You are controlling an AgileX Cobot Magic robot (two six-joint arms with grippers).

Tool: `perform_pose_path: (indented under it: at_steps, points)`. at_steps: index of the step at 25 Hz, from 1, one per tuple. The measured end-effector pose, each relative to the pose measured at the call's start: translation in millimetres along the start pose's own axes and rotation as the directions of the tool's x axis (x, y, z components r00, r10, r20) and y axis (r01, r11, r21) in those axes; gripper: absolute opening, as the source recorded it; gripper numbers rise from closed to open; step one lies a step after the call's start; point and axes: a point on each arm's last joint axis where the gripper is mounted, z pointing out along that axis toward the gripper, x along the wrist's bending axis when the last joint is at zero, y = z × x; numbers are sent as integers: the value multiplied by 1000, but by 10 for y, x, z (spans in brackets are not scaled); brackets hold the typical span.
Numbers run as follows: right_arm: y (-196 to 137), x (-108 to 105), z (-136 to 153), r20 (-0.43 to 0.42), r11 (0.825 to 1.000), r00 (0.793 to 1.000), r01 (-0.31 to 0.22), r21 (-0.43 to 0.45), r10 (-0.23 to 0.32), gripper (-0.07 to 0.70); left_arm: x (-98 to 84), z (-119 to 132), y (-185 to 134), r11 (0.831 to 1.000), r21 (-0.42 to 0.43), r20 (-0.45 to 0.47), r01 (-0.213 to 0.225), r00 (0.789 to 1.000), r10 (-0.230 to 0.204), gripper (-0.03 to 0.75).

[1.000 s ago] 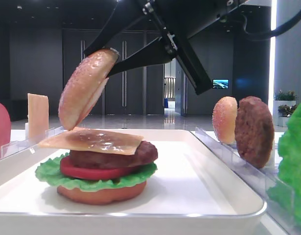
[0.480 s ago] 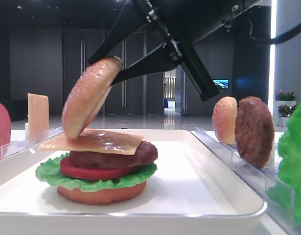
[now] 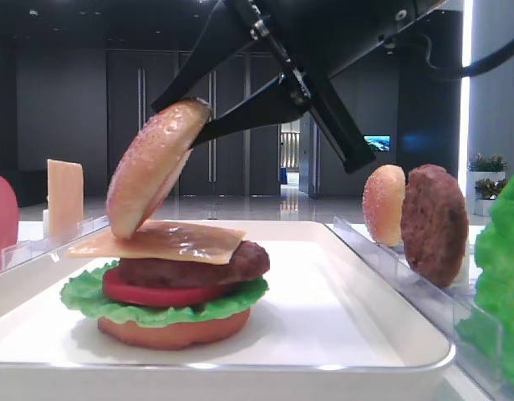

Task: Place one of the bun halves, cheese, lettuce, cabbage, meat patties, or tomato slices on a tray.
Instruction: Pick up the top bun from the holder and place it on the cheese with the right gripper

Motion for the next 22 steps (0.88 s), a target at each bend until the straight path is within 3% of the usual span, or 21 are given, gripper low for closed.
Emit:
perform_pose_path:
  at_steps: [14,22]
  points:
    - [-5,-8,0,9,1000,1000,11,5,-11,193,0,0,0,1000,0,0,0,1000,0,0]
    - [-3,-56,-1,62,998,996,58,7,-58,313,0,0,0,1000,0,0,0,1000,0,0]
